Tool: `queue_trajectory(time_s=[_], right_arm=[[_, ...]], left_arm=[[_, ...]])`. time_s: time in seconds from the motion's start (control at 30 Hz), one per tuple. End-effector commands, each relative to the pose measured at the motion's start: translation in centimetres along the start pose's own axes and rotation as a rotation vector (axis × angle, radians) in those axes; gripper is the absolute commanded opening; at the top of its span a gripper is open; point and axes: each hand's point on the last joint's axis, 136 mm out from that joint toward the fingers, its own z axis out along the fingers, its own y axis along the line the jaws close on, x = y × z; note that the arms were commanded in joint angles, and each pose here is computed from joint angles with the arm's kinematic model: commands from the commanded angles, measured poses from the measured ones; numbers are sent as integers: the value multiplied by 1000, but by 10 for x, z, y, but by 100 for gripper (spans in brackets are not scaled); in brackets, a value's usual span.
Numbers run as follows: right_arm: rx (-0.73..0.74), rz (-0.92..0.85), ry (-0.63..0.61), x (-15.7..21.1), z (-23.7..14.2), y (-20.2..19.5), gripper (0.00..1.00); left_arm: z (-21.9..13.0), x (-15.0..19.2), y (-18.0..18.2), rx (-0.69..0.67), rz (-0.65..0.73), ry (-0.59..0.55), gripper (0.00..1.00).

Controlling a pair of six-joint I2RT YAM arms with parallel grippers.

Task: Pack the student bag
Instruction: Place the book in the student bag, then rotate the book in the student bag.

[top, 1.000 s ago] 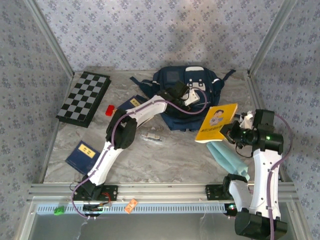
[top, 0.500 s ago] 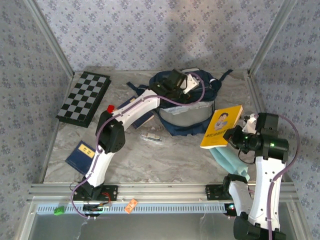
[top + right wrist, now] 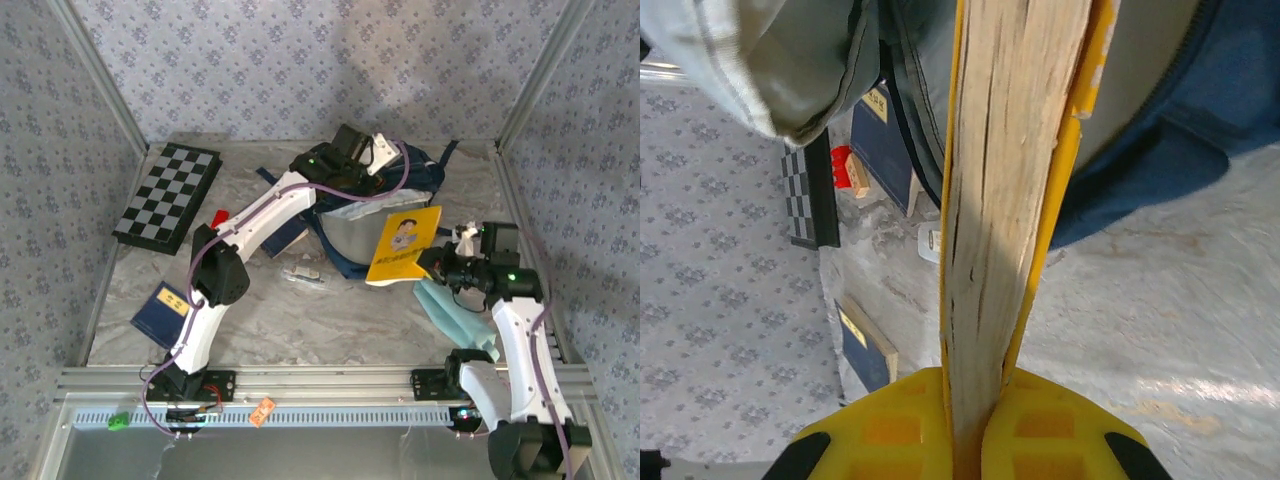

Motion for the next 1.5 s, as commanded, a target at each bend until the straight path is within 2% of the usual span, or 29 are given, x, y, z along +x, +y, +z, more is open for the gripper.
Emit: queue_trajectory(time_s=[0.0,0.17,0.43,0.73,0.87,0.97,1.03,1.13,1.2,1.3,1.47], right_arm=[[-134,-92,-81,-31,14,32,0],[-175,-118,-161,-62,42,33,0],[-179,-171,-211,-91,91,40,0],[-157,-186,-200,-115,137,27,3],[-91,-187,-168,-119,163,5,9],[-43,-175,-138,-122,175,-14,21],[-8,-163,-131,-122,175,-24,29],[59,-167,-118,-115,168,-34,47],[152,-177,-107,-106,156,-45,55],[254,-168,-122,-96,130,-56,60],[312,-222,-128,-75,94,-52,63]], left_arm=[[-67,-76,-6,14,10,-229,0],[-70,-77,-8,28,5,-235,0],[-72,-83,-11,50,-7,-256,0],[-66,-78,-13,68,-2,-239,0],[-64,-76,-11,66,-3,-233,0],[-62,-72,-9,64,-6,-222,0],[-61,-70,-8,65,-8,-215,0],[-57,-66,-6,67,-21,-210,0],[-54,-63,-7,73,-22,-201,0],[-53,-60,-8,75,-24,-189,0],[-53,-62,-12,97,-34,-206,0]])
